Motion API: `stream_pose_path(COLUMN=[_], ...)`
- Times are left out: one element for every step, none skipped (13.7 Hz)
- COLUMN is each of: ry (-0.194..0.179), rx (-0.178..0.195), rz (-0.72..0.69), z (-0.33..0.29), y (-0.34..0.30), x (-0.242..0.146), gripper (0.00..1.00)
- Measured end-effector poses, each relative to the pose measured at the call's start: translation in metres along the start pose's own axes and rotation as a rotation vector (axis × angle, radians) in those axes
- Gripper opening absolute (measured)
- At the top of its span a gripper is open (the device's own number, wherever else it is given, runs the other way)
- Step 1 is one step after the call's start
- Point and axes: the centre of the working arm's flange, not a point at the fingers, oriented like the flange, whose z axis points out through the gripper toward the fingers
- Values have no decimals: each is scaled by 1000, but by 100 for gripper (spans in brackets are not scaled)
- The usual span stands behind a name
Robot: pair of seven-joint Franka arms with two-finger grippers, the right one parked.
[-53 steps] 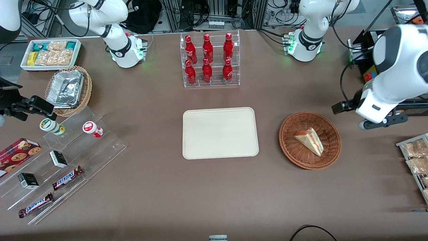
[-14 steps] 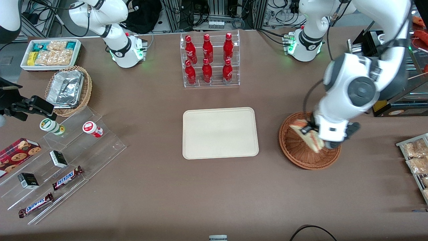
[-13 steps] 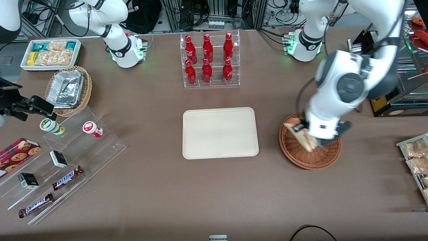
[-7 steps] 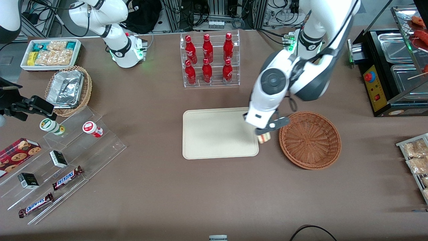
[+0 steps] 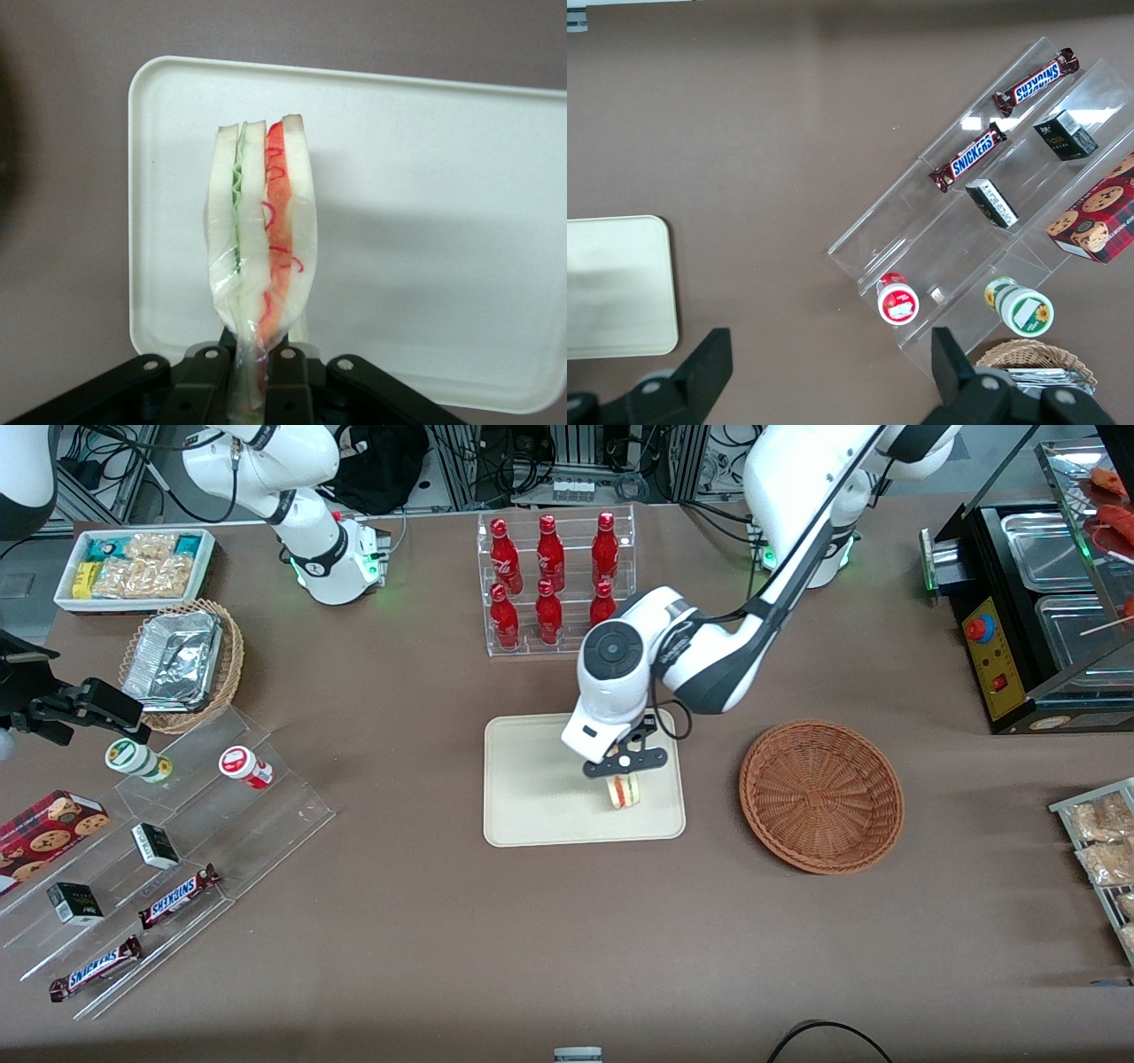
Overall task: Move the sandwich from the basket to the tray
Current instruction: 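Lift the sandwich and carry it with the left gripper over the cream tray, then lower the sandwich onto the tray and open the left gripper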
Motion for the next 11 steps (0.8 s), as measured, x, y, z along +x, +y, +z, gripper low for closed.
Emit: stream_pose_path(ry=[12,22,24,22,21,20,20,20,21,23,28], rx=[7,3,-2,-5,-9,-12,-13,-13,-13,-17,-25], rz=[24,45,61,71,78,85,92,98,101,102,101], z=[10,19,28,37,43,47,49,50,50,49,49], y=[6,13,21,26,30,34,37,39,41,42,42], x=[-3,-8,-13,-17,-20,-23,-27,-30,-32,-32,-31], gripper=[14,14,14,14,14,14,14,14,14,14,14])
